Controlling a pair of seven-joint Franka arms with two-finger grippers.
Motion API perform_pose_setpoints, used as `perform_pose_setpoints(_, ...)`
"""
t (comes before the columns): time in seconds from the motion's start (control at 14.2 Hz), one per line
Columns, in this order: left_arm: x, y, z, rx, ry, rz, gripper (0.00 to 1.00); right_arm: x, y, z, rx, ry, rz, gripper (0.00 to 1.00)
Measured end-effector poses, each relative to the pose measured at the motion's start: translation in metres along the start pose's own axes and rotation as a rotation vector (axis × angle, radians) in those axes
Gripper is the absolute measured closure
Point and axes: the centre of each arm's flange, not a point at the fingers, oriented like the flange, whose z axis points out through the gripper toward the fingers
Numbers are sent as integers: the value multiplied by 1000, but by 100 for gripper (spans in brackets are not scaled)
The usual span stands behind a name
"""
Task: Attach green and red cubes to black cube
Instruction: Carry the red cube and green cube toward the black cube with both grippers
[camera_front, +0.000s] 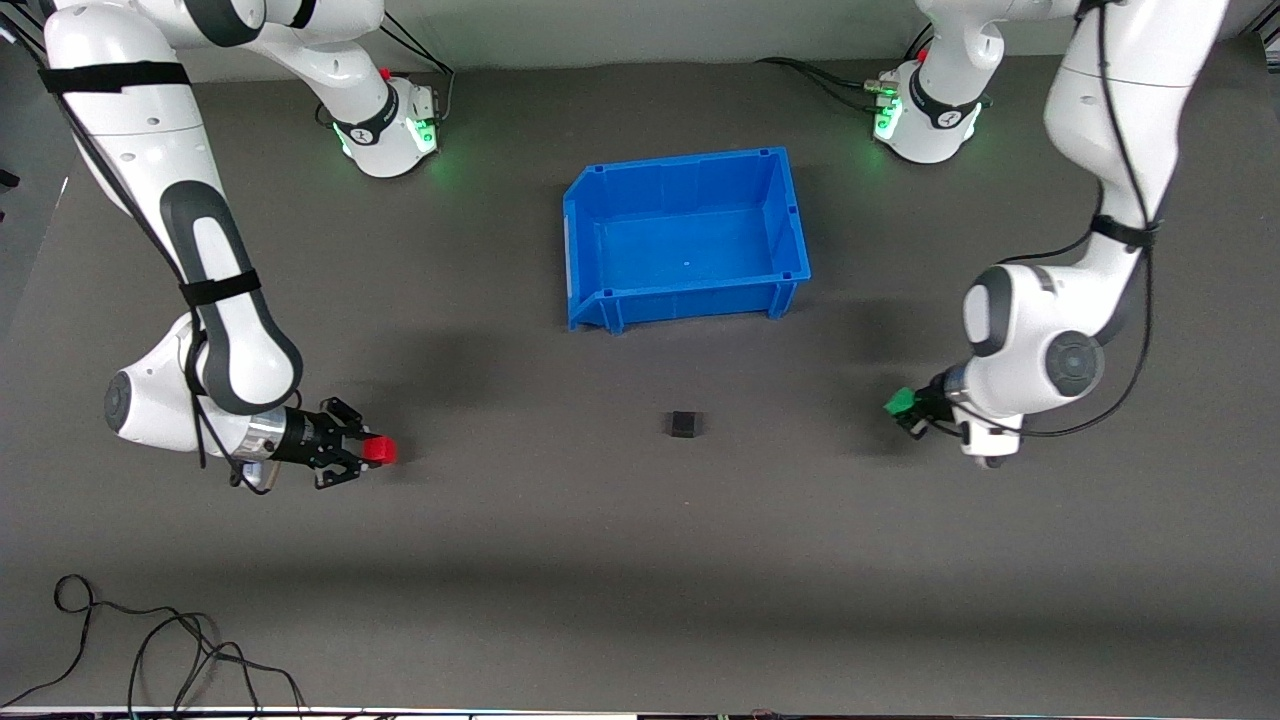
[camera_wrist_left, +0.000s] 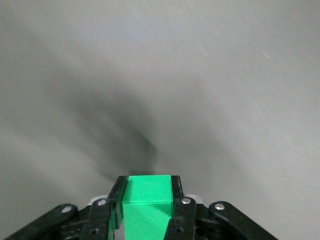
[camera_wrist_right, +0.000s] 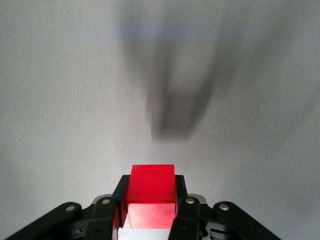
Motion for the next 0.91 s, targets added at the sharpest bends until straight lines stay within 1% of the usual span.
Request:
perform_pose_setpoints(0.14, -37, 32, 9, -3, 3, -85, 60, -38, -6, 11, -5, -13, 26, 61)
perform_pose_setpoints(0.28, -64, 57, 20, -8, 3, -166, 60, -78, -11, 23, 4, -21, 49, 61)
perform_pose_setpoints(0.49, -80, 84, 26, -32, 3, -312, 60, -145, -12, 49, 48, -3, 92, 61)
perform_pose_setpoints(0.63, -91, 103, 23, -55, 1, -377, 60, -194, -8, 75, 76, 14, 119, 61)
perform_pose_setpoints(0.77, -104, 118, 18, -79, -2, -420, 60, -231, -5, 99, 87, 19, 148, 61)
perform_pose_setpoints(0.91, -112, 129, 13, -99, -5, -457, 60, -258, -5, 117, 82, 14, 184, 61)
